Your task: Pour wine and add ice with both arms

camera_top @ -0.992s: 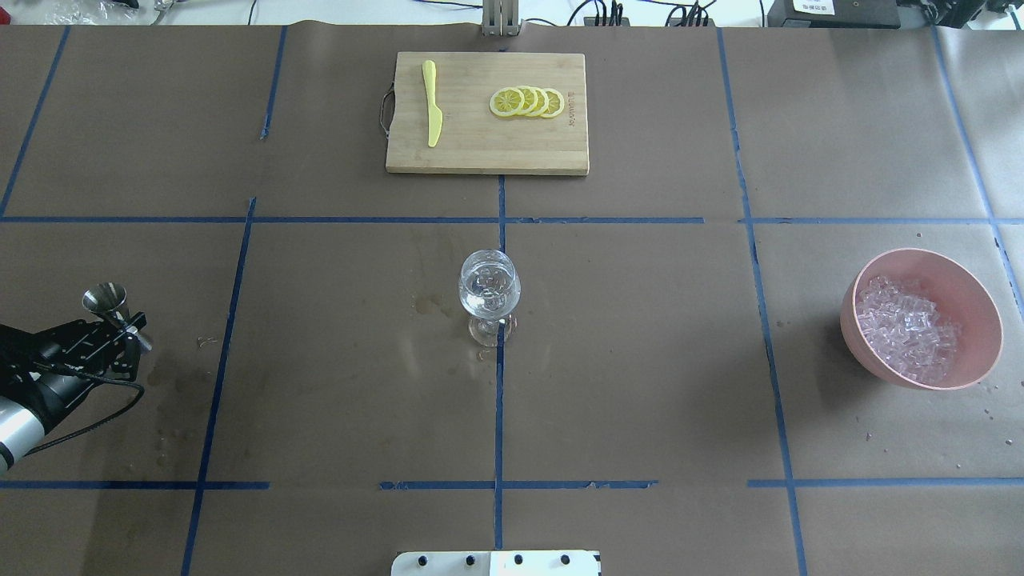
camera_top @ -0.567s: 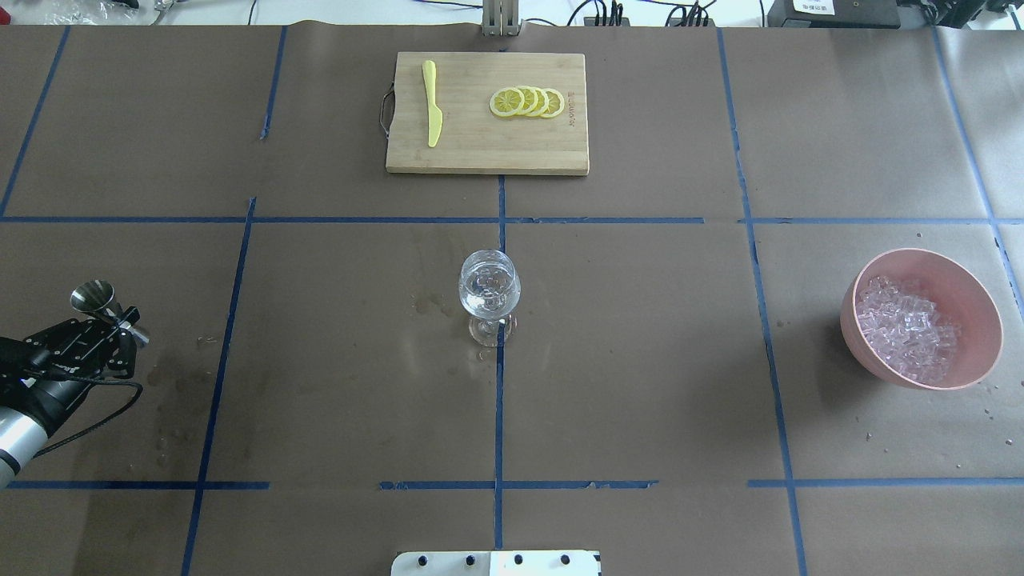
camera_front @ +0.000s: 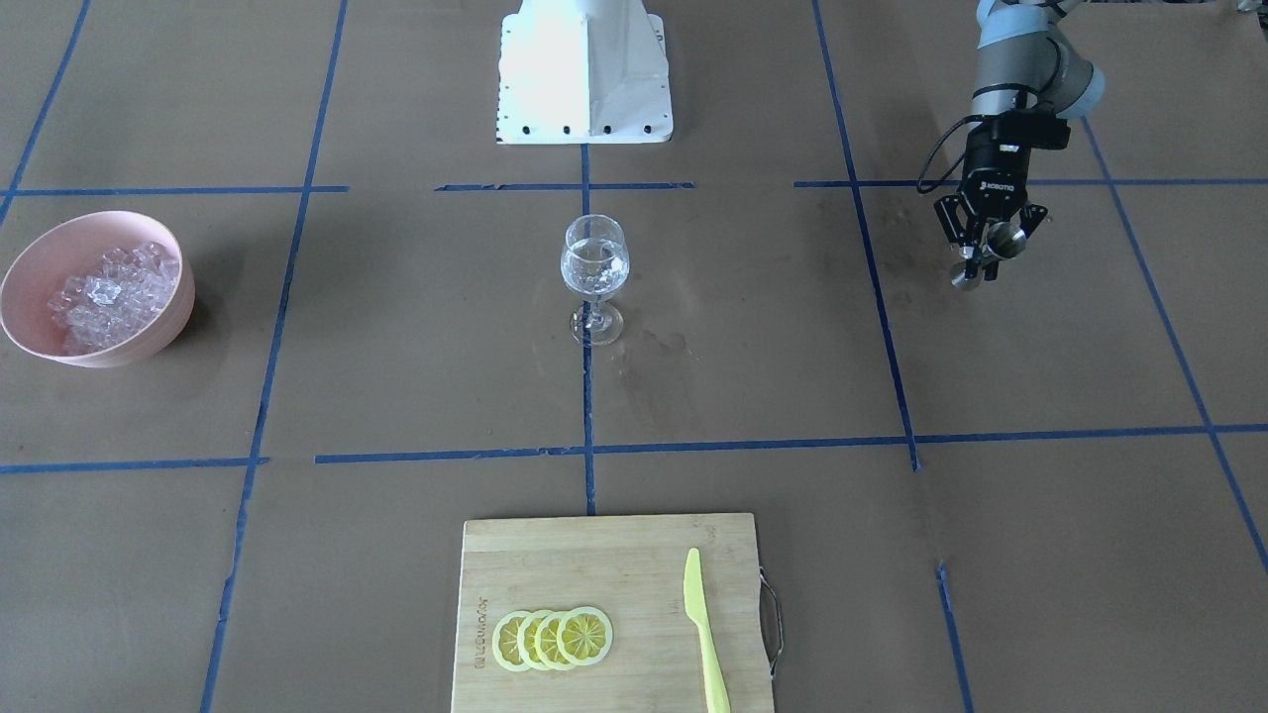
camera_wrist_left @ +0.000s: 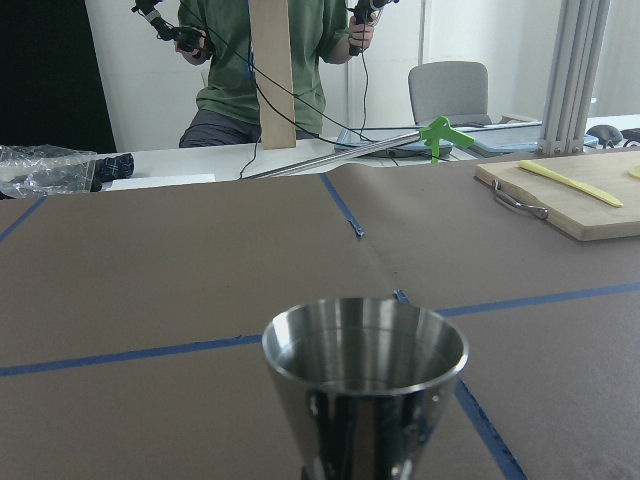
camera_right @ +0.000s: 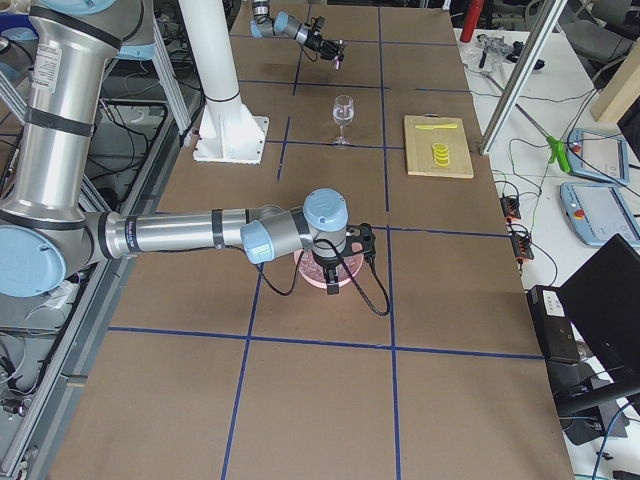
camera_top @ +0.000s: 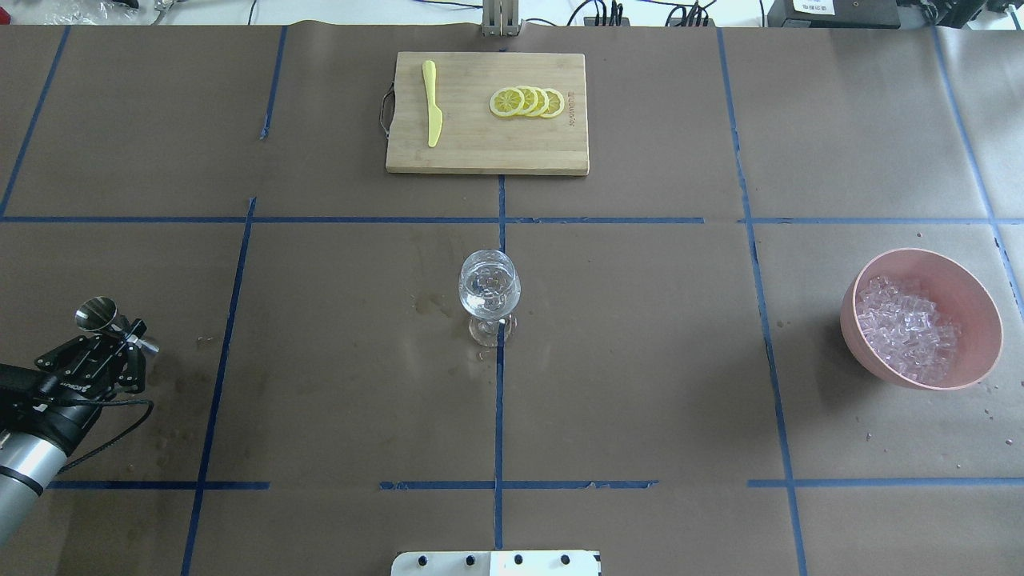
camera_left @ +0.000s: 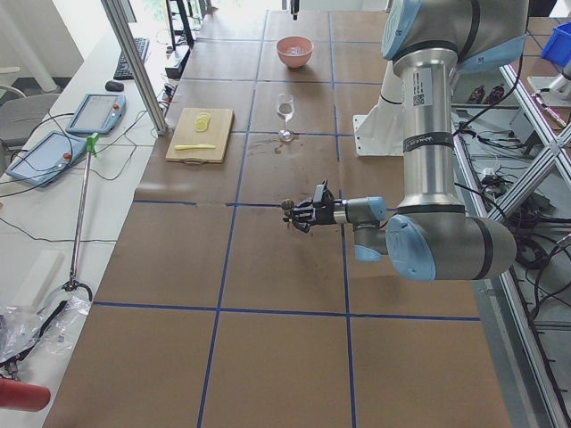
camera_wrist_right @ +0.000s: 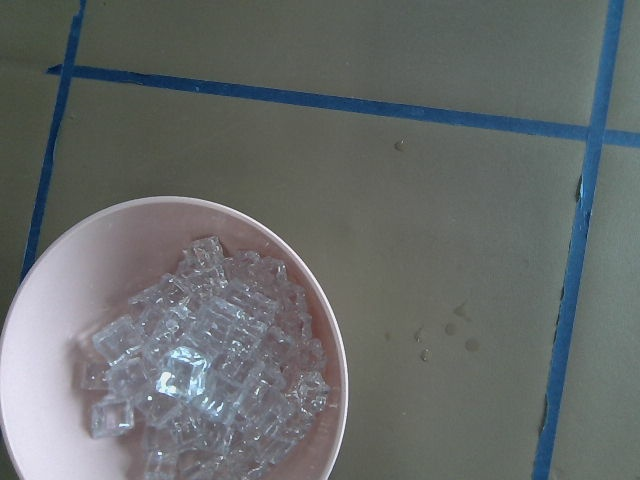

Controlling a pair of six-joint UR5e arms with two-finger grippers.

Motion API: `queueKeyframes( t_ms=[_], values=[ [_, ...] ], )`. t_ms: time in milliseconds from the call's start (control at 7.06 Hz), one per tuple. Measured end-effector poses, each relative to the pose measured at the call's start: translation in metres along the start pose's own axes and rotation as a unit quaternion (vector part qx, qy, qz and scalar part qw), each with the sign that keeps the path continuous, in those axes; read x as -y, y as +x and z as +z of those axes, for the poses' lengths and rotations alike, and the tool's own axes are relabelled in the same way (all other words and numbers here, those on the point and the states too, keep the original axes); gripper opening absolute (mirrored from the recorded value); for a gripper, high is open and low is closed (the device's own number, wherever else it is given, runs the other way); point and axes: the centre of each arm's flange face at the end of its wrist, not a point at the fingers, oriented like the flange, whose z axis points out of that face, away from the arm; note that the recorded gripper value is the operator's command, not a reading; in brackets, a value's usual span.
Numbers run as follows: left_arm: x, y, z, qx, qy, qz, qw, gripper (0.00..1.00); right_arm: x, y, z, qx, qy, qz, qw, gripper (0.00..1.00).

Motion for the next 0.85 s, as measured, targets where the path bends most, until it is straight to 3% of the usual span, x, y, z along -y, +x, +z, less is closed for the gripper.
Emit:
queueKeyframes(
  t_ms=[567, 850],
  values=[
    [-0.015, 0.011, -0.002, 0.006, 0.021, -0.008, 0.9997, 0.00, 0.000, 0.001, 0.001, 0.000, -0.001, 0.000, 1.0000, 1.00],
    [-0.020, 0.019, -0.002, 0.005, 0.026, -0.013, 0.9996, 0.09, 0.000, 0.001, 0.001, 0.000, -0.001, 0.000, 1.0000, 1.00]
  ],
)
